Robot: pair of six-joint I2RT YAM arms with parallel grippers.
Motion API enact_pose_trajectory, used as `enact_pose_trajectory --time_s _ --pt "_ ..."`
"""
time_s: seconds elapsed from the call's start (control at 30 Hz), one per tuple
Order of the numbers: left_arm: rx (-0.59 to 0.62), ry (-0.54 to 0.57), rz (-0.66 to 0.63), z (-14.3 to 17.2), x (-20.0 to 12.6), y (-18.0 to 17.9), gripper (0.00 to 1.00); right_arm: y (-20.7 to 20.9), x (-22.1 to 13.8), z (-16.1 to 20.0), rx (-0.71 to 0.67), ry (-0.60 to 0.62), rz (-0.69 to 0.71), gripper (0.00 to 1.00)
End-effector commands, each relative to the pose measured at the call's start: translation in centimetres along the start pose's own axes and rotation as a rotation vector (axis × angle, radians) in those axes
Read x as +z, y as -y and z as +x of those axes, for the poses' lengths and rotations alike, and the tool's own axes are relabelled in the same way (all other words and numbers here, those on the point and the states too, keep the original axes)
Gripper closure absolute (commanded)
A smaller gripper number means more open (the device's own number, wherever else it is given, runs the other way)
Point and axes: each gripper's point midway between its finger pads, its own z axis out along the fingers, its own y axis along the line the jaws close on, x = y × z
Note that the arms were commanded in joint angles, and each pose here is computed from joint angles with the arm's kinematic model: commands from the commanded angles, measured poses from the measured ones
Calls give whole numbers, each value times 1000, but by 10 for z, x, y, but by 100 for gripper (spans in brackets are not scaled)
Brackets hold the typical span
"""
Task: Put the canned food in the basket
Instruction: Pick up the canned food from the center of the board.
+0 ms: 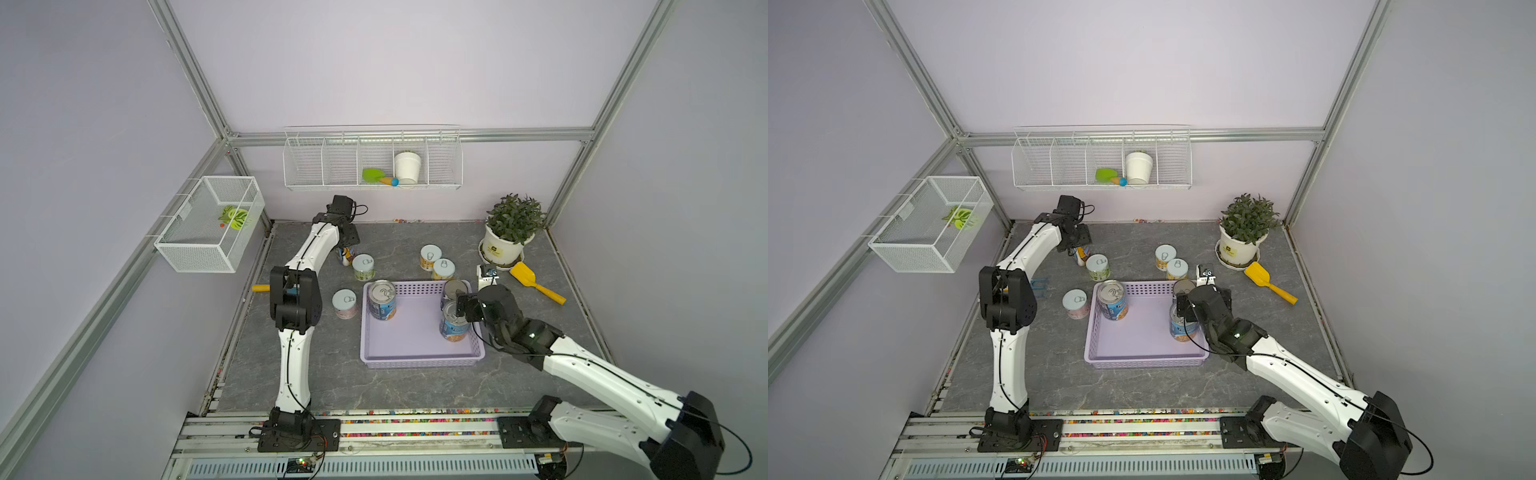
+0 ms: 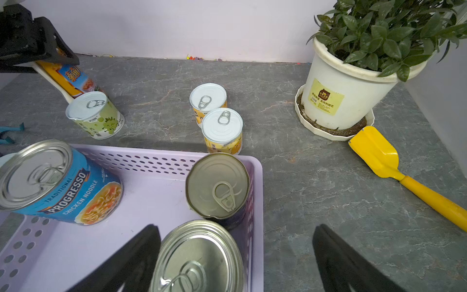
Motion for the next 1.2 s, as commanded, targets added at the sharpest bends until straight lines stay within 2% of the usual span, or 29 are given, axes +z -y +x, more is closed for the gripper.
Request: enact_pose_trajectory --time_s 0.0,0.33,0.67,1.17 --pt "-18 34 -33 -12 -25 -9 47 -1 1 -8 6 19 -5 2" --pt "-16 112 -67 -16 -77 -7 53 -2 2 -8 6 18 -7 2" --pt "19 201 -49 -7 -150 9 54 -2 1 -9 9 19 -8 2" --pt "-2 303 137 31 -238 -3 54 -4 -1 -9 19 21 -28 2"
